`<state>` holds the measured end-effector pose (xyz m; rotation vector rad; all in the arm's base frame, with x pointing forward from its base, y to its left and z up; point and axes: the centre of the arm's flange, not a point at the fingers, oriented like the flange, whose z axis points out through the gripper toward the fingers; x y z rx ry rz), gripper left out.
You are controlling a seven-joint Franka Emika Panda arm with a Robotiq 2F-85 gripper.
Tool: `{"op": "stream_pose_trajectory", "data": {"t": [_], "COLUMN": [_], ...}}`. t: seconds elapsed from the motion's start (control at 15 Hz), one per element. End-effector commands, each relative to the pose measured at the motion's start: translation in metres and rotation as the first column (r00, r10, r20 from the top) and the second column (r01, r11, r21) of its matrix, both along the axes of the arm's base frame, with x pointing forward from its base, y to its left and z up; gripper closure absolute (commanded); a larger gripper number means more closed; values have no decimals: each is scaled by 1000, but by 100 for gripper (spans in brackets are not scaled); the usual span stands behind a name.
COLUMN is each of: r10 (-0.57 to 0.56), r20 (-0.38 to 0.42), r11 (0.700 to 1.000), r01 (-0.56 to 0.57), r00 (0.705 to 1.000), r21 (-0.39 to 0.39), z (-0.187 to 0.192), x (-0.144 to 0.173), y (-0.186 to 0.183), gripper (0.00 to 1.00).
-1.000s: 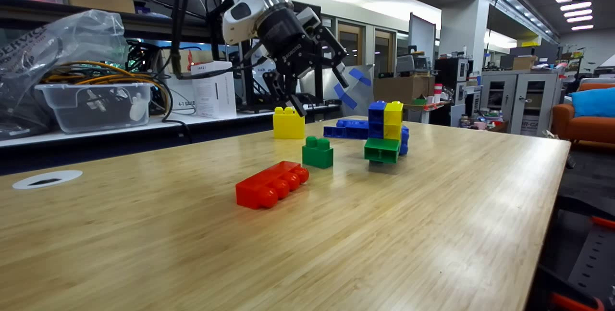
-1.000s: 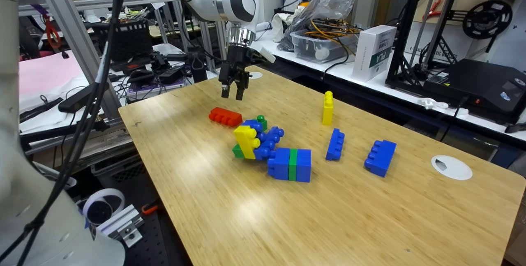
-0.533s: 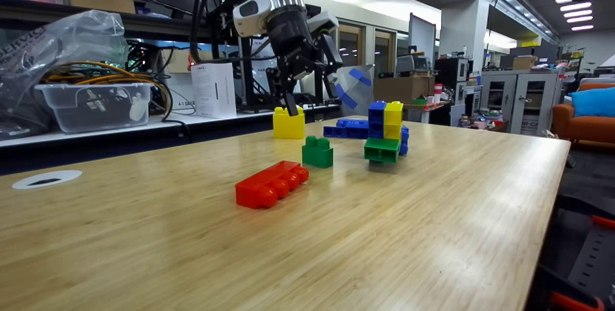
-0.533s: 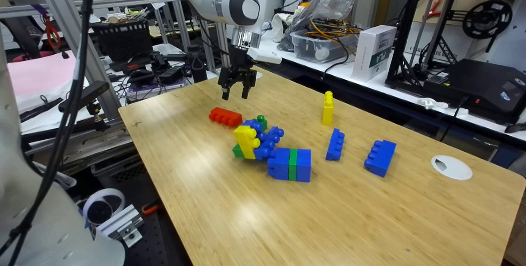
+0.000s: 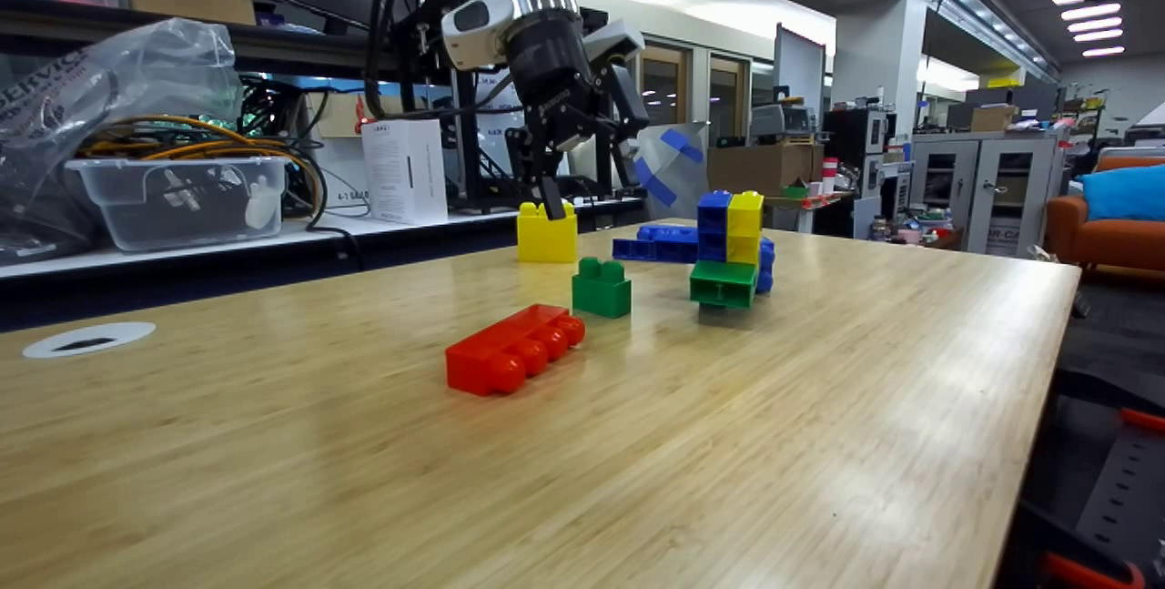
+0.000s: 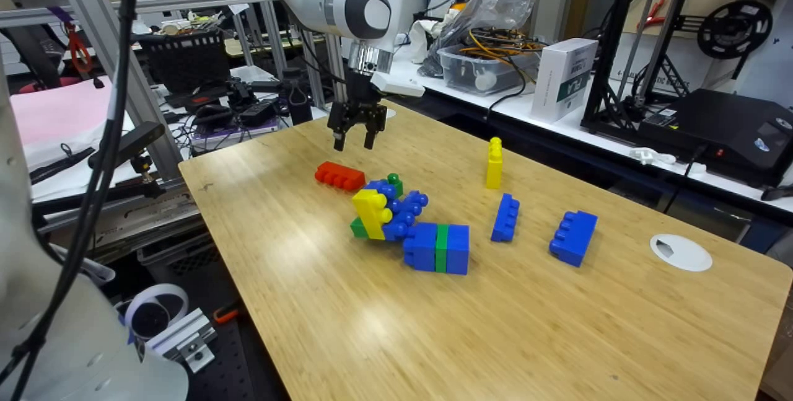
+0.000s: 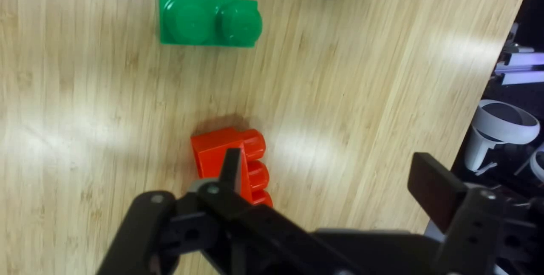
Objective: Put the stack of blocks upright
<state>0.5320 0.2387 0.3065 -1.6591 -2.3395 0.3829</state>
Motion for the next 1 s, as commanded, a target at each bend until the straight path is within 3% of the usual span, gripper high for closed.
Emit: {"op": "stream_pose_trajectory", "data": {"t": [0.0, 0.4, 0.6, 0.8, 0.93], "r10": [0, 0, -134, -307, -411], "r20": [0, 1, 14, 17, 39], "r11": [1000, 1000, 990, 948, 907], "r01": [0, 0, 133, 304, 405], "r00": [1000, 1000, 991, 952, 911], "r21": [0, 0, 49, 93, 112], "z": [0, 0, 5, 8, 8], "x": [0, 0, 12, 27, 33], "y": [0, 0, 0, -7, -18], "gripper": [0, 0, 0, 0, 0]}}
